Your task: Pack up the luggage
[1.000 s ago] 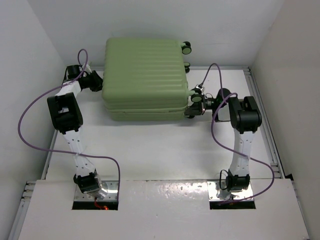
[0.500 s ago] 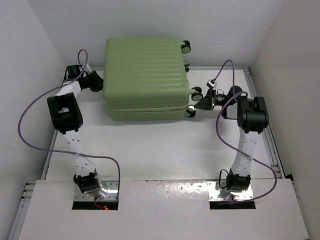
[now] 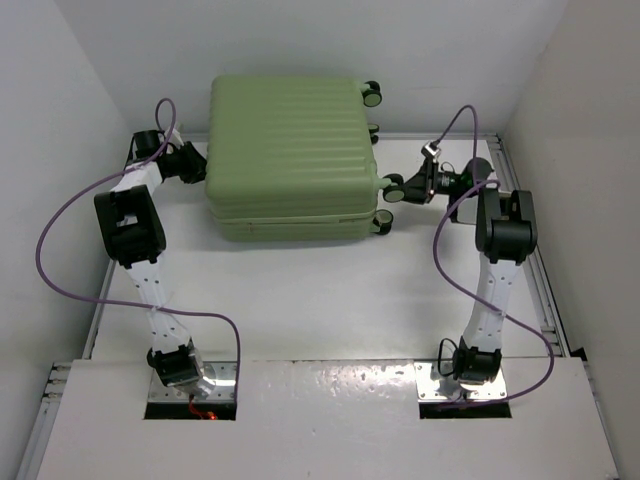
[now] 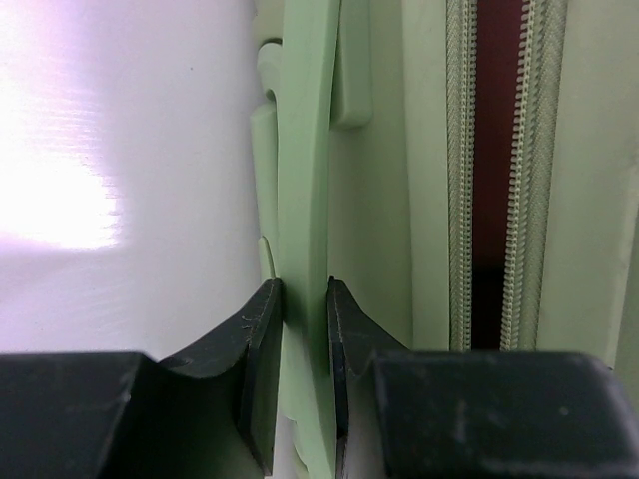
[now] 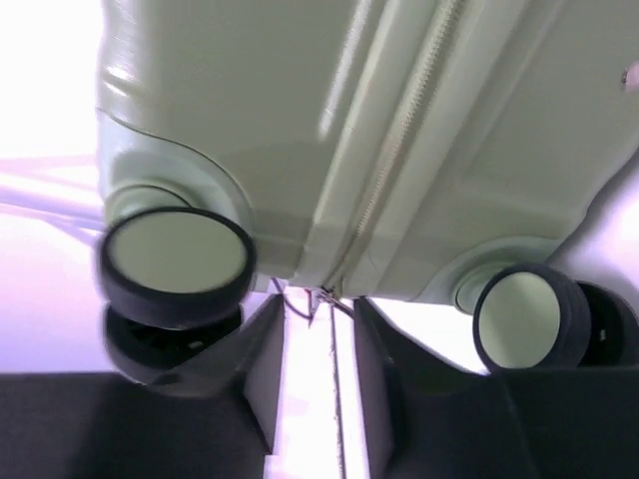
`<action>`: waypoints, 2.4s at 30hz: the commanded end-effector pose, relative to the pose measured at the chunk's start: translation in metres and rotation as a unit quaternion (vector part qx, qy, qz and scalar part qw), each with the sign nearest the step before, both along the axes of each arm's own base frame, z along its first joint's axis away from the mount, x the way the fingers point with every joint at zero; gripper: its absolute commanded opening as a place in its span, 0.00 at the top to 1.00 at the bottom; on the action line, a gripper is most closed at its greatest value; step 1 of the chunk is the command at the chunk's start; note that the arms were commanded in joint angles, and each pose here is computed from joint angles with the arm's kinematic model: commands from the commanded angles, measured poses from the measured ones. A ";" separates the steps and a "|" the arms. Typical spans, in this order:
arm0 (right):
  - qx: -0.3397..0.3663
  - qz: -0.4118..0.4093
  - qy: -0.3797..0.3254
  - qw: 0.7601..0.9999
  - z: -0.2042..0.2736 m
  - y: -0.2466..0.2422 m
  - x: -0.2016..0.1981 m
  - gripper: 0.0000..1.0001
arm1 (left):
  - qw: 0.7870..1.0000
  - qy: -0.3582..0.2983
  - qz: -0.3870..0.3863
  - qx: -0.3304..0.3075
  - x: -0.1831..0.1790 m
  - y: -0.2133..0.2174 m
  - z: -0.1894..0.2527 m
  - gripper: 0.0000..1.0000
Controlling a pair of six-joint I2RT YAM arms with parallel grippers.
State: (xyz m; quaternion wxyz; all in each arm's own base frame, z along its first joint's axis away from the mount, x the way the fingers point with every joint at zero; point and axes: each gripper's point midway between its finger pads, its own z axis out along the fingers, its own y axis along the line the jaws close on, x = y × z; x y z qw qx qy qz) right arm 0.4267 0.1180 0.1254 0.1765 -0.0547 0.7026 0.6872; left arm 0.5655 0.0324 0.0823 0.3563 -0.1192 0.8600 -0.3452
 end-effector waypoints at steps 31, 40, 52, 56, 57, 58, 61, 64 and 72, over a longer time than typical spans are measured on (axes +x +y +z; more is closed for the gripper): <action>-0.332 -0.159 -0.276 0.888 0.017 -0.067 -0.066 0.10 | 0.987 0.097 0.076 0.105 -0.049 0.051 -0.039 1.00; -0.329 -0.094 -0.388 0.856 0.014 -0.038 -0.024 0.38 | 0.971 0.056 0.082 0.219 0.008 0.107 -0.023 1.00; -0.303 -0.187 -0.271 0.894 0.013 -0.009 -0.007 0.56 | 0.980 0.029 0.031 0.197 0.022 0.095 -0.030 1.00; -0.205 -0.142 -0.307 0.918 0.023 0.027 -0.041 0.21 | 0.983 0.022 0.019 0.182 0.022 0.088 -0.030 1.00; -0.188 -0.114 -0.311 0.925 0.025 0.034 -0.050 0.21 | 0.983 0.021 0.016 0.179 0.022 0.087 -0.029 1.00; -0.183 -0.103 -0.306 0.929 0.020 0.038 -0.057 0.20 | 0.984 0.019 0.014 0.176 0.022 0.085 -0.029 1.00; -0.157 -0.069 -0.293 0.941 0.014 0.044 -0.068 0.20 | 0.988 0.009 -0.003 0.156 0.023 0.077 -0.029 1.00; -0.158 -0.066 -0.285 0.943 0.003 0.045 -0.073 0.22 | 0.989 0.009 -0.010 0.147 0.021 0.073 -0.031 1.00; -0.145 -0.050 -0.291 0.944 -0.014 0.063 -0.063 0.24 | 0.990 0.016 -0.013 0.141 0.018 0.070 -0.036 1.00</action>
